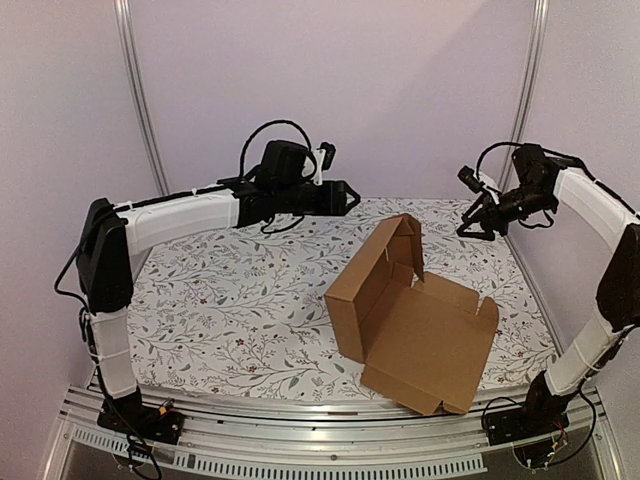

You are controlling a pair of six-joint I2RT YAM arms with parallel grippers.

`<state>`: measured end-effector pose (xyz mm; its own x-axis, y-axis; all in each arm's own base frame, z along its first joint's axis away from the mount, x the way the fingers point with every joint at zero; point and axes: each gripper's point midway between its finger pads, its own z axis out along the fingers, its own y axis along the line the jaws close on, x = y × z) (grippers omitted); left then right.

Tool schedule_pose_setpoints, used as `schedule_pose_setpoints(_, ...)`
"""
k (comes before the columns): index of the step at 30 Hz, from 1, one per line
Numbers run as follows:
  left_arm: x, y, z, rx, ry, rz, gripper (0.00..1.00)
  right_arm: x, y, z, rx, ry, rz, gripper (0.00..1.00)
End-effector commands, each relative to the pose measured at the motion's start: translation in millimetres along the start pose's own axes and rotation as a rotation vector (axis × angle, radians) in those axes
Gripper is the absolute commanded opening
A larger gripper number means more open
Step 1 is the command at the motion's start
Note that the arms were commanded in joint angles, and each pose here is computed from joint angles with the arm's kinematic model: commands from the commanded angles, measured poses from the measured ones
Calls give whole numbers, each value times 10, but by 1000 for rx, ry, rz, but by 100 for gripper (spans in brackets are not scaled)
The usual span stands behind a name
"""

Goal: Fold the paper box

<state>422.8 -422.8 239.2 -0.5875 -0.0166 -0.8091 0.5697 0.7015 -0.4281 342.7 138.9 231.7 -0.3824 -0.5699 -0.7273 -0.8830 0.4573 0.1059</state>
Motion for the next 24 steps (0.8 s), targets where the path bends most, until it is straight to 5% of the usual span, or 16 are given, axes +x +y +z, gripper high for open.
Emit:
schedule_pose_setpoints(1,177,-380,186,57,68,106,64,36,-596,315,23,-36,55,62)
schedule_pose_setpoints(7,408,-448,551,45,160,145,64,221,-938,782,-30,-26,57,65)
schedule_pose_setpoints(24,782,-329,899,27,260,174,60,227,-777,1439,-151,-44,-78,69)
